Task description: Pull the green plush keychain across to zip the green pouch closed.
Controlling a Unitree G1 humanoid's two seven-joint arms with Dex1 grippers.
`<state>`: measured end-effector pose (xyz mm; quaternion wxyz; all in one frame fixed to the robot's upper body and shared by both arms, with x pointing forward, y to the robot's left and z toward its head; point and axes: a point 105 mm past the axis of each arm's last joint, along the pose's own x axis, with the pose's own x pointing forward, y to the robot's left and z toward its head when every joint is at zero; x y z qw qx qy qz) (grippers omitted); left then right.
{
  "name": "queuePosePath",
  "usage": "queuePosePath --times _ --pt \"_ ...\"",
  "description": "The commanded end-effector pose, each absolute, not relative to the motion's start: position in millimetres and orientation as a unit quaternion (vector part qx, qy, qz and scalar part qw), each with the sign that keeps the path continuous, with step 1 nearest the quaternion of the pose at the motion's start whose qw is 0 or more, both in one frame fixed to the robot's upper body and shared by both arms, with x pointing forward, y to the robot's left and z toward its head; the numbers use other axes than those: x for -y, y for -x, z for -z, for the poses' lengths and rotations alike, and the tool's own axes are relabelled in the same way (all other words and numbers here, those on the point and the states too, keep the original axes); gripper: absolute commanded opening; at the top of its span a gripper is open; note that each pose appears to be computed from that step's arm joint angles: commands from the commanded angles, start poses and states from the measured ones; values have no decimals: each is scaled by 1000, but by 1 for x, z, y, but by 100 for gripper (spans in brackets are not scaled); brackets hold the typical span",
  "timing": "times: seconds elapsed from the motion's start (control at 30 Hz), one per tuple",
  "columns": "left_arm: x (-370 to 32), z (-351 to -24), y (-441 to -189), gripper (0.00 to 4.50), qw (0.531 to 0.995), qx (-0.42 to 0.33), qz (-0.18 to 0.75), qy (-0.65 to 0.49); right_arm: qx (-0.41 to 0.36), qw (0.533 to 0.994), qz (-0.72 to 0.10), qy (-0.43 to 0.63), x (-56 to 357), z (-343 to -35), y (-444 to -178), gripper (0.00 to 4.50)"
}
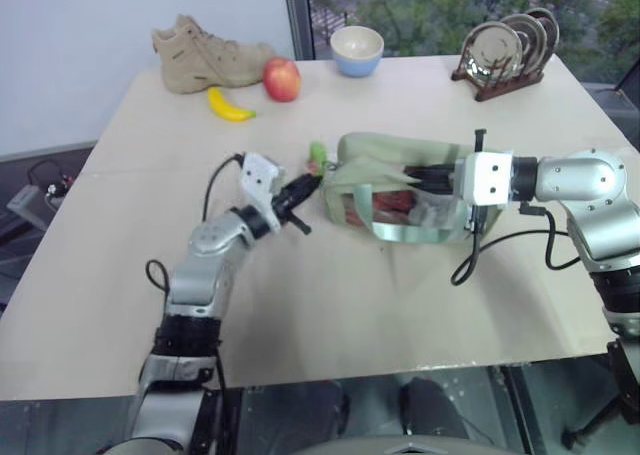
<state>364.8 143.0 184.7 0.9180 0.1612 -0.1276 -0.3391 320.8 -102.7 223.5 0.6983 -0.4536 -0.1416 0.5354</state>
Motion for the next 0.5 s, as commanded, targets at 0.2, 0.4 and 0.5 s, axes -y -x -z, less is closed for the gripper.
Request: queuePosePath --times 0.2,0.4,0.5 --pt "-109 -266 -349 12 761 349 366 -406 165 700 -531 447 99 -230 -323 0" --pt "-78 -256 -351 12 686 346 437 -468 168 704 -530 442 96 -228 -325 0" --pt "-73 -252 -353 111 685 342 453 -457 169 707 -529 439 95 -227 -326 0"
